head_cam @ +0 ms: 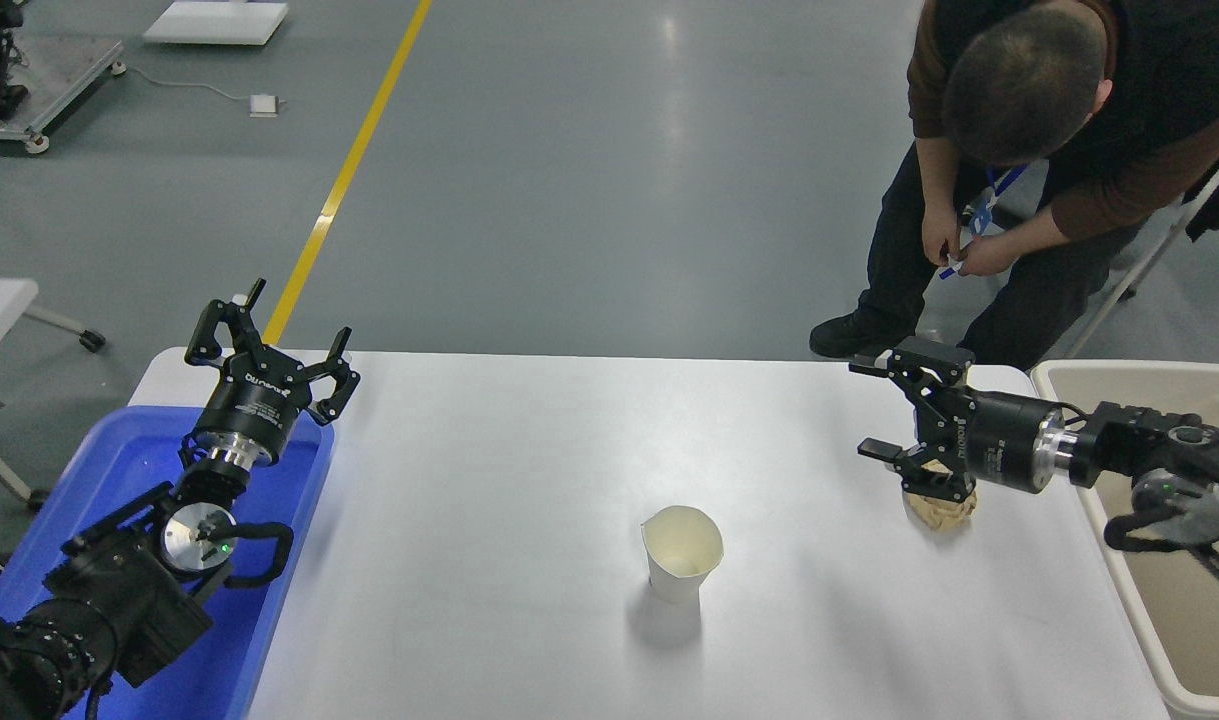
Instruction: Dispose of the paper cup in the dustbin
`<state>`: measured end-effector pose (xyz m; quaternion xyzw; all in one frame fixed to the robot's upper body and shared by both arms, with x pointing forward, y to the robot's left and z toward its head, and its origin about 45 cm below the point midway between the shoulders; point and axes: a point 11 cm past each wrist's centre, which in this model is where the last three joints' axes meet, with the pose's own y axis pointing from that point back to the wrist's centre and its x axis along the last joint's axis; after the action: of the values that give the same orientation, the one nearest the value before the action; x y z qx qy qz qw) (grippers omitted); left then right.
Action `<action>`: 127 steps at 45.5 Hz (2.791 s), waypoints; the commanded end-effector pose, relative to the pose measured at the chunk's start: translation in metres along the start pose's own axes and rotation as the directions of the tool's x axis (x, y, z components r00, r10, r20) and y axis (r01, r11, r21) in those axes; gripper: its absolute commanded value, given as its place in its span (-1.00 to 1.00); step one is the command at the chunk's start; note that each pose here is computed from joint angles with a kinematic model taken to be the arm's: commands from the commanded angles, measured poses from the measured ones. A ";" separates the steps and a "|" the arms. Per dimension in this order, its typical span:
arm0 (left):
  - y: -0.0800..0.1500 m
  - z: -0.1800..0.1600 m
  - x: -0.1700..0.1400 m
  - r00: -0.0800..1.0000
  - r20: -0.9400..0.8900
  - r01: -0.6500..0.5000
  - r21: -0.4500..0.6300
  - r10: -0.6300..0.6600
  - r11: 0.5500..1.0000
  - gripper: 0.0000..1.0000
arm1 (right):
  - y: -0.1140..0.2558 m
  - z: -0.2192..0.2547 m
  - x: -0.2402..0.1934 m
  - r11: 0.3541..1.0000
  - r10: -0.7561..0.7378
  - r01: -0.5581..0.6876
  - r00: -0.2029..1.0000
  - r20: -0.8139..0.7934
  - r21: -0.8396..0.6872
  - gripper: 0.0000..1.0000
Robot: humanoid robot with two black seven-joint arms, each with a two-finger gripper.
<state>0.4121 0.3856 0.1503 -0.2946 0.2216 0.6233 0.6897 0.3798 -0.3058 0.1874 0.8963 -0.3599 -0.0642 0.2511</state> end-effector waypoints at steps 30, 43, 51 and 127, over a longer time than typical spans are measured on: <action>0.000 0.001 0.000 1.000 0.000 0.000 -0.001 0.000 1.000 1.00 | -0.044 -0.013 -0.051 0.907 -0.375 0.118 0.664 -0.647 -0.404 1.00; 0.000 0.001 0.000 1.000 0.000 0.000 -0.001 0.000 1.000 1.00 | -0.061 -0.044 -0.064 0.906 -0.399 0.145 0.608 -0.687 -0.397 1.00; 0.000 0.000 0.000 1.000 0.001 0.000 0.000 0.000 1.000 1.00 | -0.070 -0.052 -0.075 0.900 -0.417 0.173 0.605 -0.678 -0.400 1.00; 0.000 0.000 0.000 1.000 0.000 0.001 0.000 -0.001 1.000 1.00 | -0.120 -0.044 -0.116 0.882 -0.454 0.191 0.587 -0.671 -0.430 1.00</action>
<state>0.4122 0.3857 0.1507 -0.2946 0.2212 0.6227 0.6903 0.3791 -0.1325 0.1680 0.8453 -0.0270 0.2052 0.4926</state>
